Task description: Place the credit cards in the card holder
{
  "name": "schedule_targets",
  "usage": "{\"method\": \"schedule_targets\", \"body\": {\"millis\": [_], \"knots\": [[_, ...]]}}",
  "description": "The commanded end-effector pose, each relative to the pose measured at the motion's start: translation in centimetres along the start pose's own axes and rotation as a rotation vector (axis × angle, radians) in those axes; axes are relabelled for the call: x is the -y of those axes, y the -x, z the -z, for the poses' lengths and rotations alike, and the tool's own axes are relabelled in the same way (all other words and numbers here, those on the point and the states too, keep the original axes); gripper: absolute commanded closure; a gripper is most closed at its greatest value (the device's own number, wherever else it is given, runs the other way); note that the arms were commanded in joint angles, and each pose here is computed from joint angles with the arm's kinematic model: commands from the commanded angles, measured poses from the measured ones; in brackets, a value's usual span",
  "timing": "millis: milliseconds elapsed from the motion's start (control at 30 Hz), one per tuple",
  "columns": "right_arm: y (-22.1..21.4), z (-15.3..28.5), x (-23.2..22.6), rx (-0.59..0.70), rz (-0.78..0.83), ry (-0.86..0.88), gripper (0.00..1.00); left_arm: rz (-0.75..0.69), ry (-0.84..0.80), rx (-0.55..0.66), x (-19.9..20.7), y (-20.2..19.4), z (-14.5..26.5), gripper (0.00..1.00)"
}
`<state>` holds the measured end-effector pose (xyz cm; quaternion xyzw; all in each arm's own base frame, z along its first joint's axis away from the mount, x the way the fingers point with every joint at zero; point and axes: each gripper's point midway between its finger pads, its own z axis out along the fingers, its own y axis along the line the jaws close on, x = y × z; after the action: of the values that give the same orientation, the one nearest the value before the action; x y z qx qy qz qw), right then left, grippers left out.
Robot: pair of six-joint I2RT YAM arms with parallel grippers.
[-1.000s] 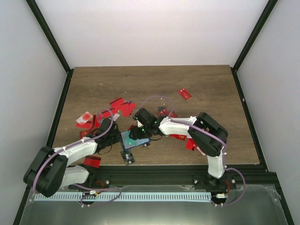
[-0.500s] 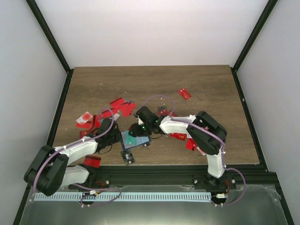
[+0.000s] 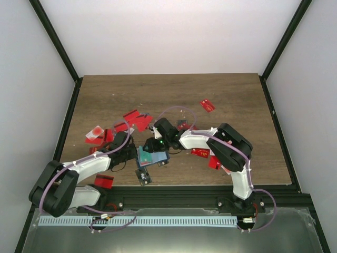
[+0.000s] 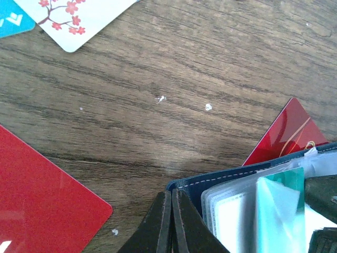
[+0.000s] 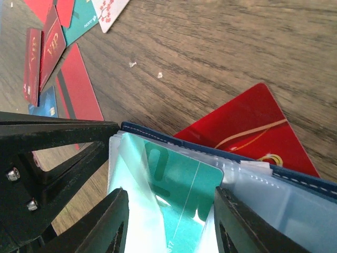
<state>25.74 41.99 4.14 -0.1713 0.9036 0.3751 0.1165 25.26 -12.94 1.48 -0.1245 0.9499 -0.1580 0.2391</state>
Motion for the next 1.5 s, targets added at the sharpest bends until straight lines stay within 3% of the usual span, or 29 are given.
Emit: {"method": "schedule_targets", "body": {"millis": [0, 267, 400, 833, 1100, 1467], "knots": [[-0.4, -1.0, -1.0, -0.030, 0.051, 0.076, 0.54, -0.041, 0.033, -0.096, -1.0, -2.1, -0.5, 0.96], [0.2, -0.5, -1.5, 0.010, 0.094, 0.091, 0.57, -0.050, 0.033, -0.099, -1.0, -2.1, -0.6, 0.96], [0.6, 0.0, -1.5, 0.043, 0.111, 0.082, 0.68, -0.053, 0.030, -0.100, -1.0, -2.2, -0.6, 0.96], [1.6, 3.8, -4.6, 0.138, 0.167, 0.227, 0.90, -0.063, 0.030, -0.100, -1.0, -2.2, -0.6, 0.96], [1.5, 7.6, -6.3, 0.218, 0.207, 0.291, 0.89, -0.072, 0.029, -0.096, -1.0, -2.1, -0.5, 0.96], [1.1, 5.1, -1.1, 0.166, 0.112, 0.134, 0.86, -0.082, 0.023, -0.098, -0.9, -2.2, -0.4, 0.96]]}}
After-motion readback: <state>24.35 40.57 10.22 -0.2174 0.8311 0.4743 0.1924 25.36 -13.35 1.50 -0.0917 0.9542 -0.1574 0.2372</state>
